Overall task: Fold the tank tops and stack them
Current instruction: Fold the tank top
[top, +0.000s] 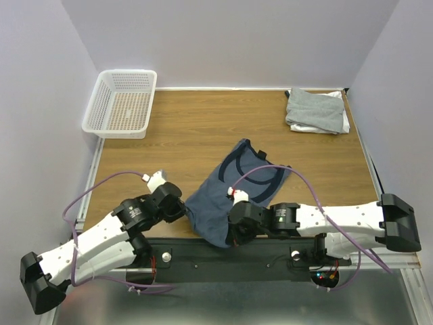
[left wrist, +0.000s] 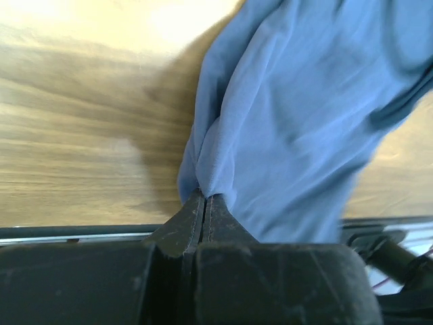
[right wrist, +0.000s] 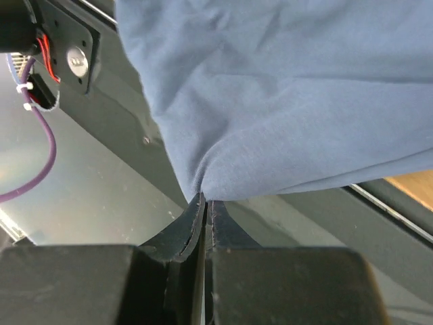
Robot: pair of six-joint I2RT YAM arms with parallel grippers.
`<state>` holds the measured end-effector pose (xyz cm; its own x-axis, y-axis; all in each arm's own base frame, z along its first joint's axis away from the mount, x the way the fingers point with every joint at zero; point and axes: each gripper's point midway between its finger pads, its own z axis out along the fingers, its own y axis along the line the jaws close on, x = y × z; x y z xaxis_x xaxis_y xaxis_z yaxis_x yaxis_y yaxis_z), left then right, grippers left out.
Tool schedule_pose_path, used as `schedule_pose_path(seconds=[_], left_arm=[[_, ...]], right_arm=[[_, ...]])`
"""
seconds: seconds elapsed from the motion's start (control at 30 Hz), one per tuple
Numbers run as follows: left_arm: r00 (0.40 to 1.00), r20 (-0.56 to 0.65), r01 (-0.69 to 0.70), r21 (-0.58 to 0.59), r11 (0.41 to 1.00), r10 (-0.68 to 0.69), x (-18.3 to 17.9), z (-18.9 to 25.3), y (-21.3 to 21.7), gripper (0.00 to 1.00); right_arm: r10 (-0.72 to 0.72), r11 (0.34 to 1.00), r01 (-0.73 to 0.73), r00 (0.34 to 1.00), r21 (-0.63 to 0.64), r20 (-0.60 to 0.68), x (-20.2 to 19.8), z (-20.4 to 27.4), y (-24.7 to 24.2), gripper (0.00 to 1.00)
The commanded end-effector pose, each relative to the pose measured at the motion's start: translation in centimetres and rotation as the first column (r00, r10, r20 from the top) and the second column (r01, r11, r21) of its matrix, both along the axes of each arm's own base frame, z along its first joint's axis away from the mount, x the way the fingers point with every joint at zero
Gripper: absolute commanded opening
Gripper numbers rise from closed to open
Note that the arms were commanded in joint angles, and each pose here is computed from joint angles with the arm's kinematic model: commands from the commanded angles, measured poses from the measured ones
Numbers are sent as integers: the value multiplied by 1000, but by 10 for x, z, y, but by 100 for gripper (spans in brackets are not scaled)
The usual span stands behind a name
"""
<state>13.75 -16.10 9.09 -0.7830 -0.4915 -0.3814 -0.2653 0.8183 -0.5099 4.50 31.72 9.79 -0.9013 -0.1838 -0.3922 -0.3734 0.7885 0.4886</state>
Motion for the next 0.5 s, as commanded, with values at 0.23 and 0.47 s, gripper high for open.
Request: schedule_pose_path(seconds=[0.23, 0.47], left_arm=[[949, 274, -173, 42, 984, 155, 66, 85, 12, 0], [918, 376, -138, 3, 990, 127, 124, 132, -6, 0]], right_arm=[[61, 994, -73, 988, 83, 139, 18, 47, 47, 0], [-23, 992, -2, 981, 126, 194, 42, 72, 46, 0]])
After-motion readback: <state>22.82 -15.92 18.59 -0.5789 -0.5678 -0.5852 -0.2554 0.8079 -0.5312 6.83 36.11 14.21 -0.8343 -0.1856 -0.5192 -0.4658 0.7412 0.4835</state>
